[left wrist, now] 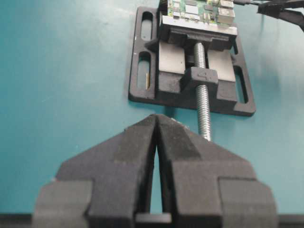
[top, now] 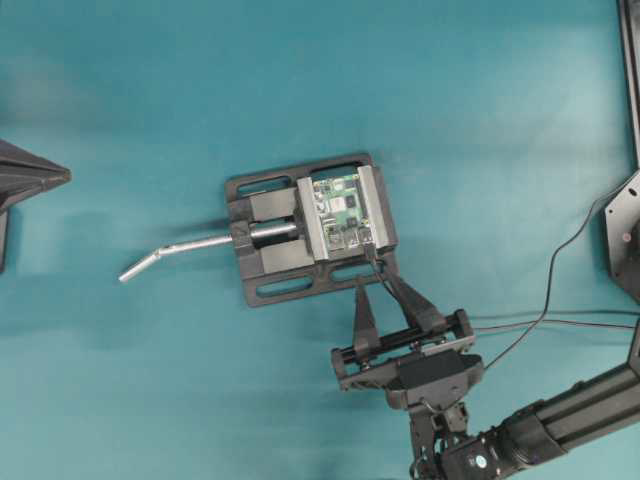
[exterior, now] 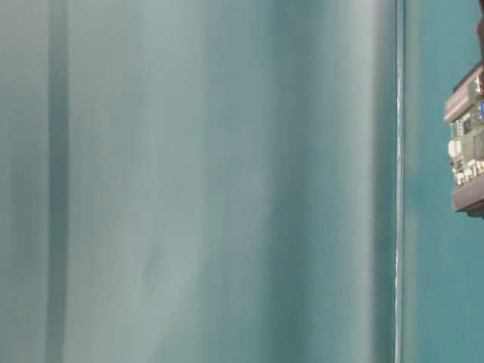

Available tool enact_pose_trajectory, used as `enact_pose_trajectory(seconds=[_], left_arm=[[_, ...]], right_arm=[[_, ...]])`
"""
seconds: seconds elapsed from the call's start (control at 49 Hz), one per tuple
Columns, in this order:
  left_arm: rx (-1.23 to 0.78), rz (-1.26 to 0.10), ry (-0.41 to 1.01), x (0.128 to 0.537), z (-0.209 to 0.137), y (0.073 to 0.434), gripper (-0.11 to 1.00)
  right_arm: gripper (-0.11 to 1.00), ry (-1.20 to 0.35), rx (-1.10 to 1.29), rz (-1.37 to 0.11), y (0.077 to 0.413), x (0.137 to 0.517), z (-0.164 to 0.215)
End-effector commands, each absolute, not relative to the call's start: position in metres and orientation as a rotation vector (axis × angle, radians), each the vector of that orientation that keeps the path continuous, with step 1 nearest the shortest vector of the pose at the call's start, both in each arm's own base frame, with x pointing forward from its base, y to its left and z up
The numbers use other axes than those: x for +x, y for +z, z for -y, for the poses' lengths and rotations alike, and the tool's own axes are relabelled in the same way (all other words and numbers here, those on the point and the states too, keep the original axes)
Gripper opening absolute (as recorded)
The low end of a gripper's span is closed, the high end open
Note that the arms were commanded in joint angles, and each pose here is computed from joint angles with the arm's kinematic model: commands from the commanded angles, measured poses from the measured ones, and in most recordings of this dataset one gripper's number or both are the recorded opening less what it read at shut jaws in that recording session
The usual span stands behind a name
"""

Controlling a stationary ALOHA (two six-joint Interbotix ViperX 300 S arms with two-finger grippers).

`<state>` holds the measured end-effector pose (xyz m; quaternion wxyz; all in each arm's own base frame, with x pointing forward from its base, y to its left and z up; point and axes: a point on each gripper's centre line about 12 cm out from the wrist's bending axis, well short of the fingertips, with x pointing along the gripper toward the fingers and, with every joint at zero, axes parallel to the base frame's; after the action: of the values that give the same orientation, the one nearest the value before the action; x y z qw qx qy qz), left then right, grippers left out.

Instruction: Insert the USB into the fixed PCB.

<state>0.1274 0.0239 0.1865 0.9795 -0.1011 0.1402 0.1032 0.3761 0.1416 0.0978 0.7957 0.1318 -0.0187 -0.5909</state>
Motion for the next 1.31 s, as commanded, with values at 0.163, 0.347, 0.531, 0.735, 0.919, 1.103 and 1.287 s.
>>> enact_pose_trajectory(seconds=[0.163, 0.347, 0.531, 0.735, 0.919, 1.103, 1.287], left_arm=[[-0.207, -0.262, 0.211, 0.129, -0.025, 0.196, 0.0], [-0.205, -0.262, 0.211, 0.129, -0.025, 0.196, 0.0], [-0.205, -0.262, 0.209, 0.129, -0.025, 0.196, 0.0], [-0.205, -0.262, 0.211, 0.129, -0.025, 0.196, 0.0], [-0.207, -0.262, 0.211, 0.129, -0.025, 0.196, 0.0], [-0.205, -0.262, 0.211, 0.129, -0.025, 0.196, 0.0], [-0.206, -0.26, 0.211, 0.129, -0.025, 0.196, 0.0]], right_arm=[[0.62, -1.264, 0.34, 0.046, 0.124, 0.371, -0.143], [0.62, -1.226, 0.354, 0.005, 0.139, 0.363, -0.141], [0.63, -1.102, 0.367, -0.134, 0.153, 0.355, -0.135], [0.63, -0.962, 0.364, -0.219, 0.165, 0.341, -0.125], [0.63, -0.837, 0.397, -0.28, 0.17, 0.323, -0.114], [0.63, -0.76, 0.416, -0.238, 0.196, 0.3, -0.085], [0.64, -0.678, 0.466, -0.225, 0.211, 0.275, -0.055]])
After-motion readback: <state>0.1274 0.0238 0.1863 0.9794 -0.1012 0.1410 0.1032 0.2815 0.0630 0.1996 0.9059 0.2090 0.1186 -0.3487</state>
